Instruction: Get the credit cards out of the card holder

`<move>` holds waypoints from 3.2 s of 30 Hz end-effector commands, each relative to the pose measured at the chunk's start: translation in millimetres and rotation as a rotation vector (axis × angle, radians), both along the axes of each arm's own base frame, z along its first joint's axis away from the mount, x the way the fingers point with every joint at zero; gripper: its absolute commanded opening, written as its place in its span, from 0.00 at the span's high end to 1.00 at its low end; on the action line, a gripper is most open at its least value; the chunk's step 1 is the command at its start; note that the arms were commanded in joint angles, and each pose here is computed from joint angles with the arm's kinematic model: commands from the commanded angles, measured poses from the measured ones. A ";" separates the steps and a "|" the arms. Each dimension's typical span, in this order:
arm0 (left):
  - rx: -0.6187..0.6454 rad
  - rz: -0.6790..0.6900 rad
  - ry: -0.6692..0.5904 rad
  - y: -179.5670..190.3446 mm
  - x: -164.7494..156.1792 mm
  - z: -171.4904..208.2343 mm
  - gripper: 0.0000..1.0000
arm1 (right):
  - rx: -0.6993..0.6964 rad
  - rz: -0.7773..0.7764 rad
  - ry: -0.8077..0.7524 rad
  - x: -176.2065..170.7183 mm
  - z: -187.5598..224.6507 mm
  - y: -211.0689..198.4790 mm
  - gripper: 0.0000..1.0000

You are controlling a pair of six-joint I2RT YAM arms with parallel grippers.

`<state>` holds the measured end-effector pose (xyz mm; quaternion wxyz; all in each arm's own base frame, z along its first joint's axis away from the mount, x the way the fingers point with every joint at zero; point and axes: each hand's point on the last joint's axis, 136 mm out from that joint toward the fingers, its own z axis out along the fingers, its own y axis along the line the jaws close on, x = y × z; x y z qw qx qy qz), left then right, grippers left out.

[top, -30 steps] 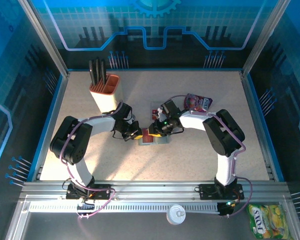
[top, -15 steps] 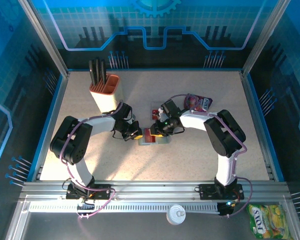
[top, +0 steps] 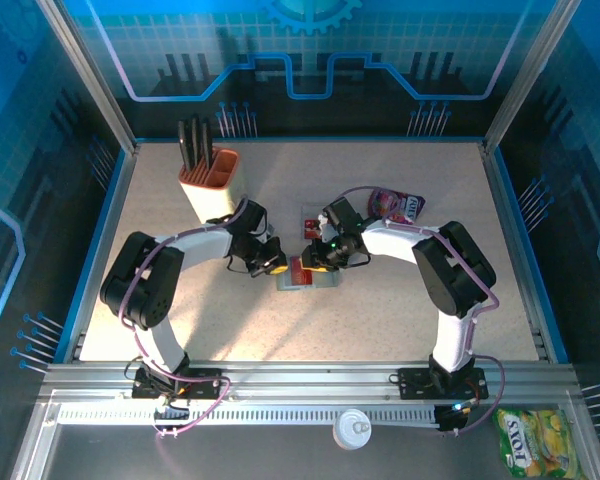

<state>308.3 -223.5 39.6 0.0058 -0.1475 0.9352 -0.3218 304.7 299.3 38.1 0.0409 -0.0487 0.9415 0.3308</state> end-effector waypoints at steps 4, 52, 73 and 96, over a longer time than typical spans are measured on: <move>-0.018 -0.044 0.005 -18.4 -3.5 3.9 1.00 | 0.005 -0.012 0.008 -0.4 2.8 -9.0 0.66; 0.085 -0.054 0.054 -2.9 -15.3 -22.6 1.00 | 0.101 -0.010 0.065 -3.8 -6.1 2.1 0.75; 0.088 -0.047 0.043 3.6 -12.4 -18.5 1.00 | 0.061 -0.040 0.026 -4.0 6.4 -25.1 0.90; 0.029 -0.037 -0.031 -4.3 8.3 24.5 1.00 | -0.140 0.191 -0.262 25.8 76.3 -62.3 0.96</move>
